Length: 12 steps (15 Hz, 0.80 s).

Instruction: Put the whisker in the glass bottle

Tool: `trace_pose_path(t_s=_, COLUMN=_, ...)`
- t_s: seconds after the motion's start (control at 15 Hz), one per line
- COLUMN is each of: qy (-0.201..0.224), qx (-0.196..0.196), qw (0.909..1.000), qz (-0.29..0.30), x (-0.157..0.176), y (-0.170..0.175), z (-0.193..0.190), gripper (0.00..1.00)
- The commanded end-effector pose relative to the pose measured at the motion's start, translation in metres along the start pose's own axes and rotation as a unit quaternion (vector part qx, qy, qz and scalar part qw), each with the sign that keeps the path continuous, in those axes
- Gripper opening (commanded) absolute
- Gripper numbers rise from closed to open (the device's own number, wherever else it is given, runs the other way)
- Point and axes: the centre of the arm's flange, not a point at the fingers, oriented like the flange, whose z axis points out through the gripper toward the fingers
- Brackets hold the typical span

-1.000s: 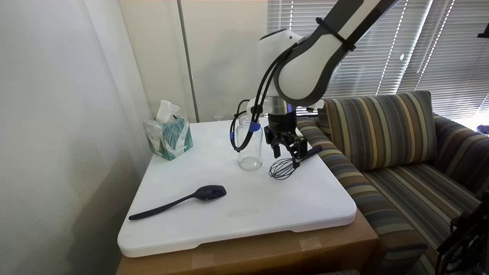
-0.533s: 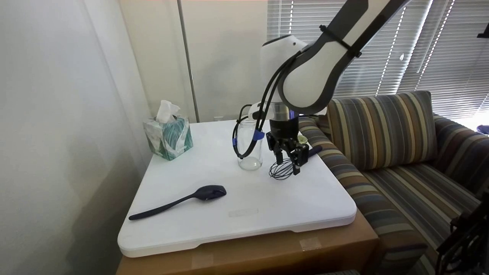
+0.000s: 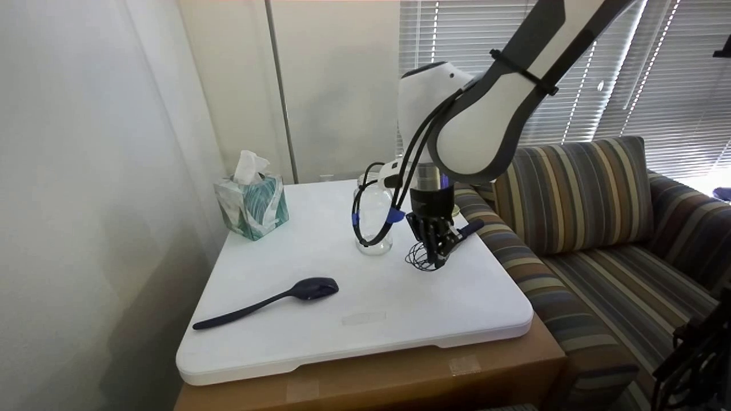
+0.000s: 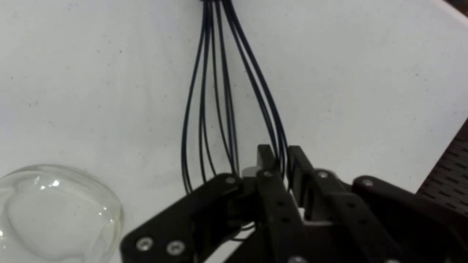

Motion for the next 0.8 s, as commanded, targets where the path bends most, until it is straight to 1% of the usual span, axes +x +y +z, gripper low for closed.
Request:
trace_pose_path(t_s=0.0, qy=0.002, qx=-0.01, qw=0.9999, qz=0.0, x=-0.004, y=-0.023, z=-0.006, gripper=0.0)
trace_pose_path(t_s=0.2, qy=0.002, qx=-0.016, qw=0.9999, qz=-0.003, x=-0.002, y=-0.028, z=-0.007, gripper=0.01)
trace_pose_path(t_s=0.4, qy=-0.004, qx=-0.024, qw=0.9997, qz=-0.006, x=-0.001, y=-0.034, z=-0.019, gripper=0.01)
trace_pose_path(t_s=0.53, qy=-0.011, qx=-0.028, qw=0.9995, qz=-0.001, x=-0.002, y=-0.04, z=-0.035, gripper=0.01)
trace_pose_path(t_s=0.6, qy=-0.019, qx=-0.031, qw=0.9993, qz=0.003, x=-0.004, y=-0.036, z=-0.048, gripper=0.01)
trace_pose_path(t_s=0.73, qy=-0.048, qx=-0.04, qw=0.998, qz=0.009, x=-0.009, y=-0.035, z=-0.072, gripper=0.01)
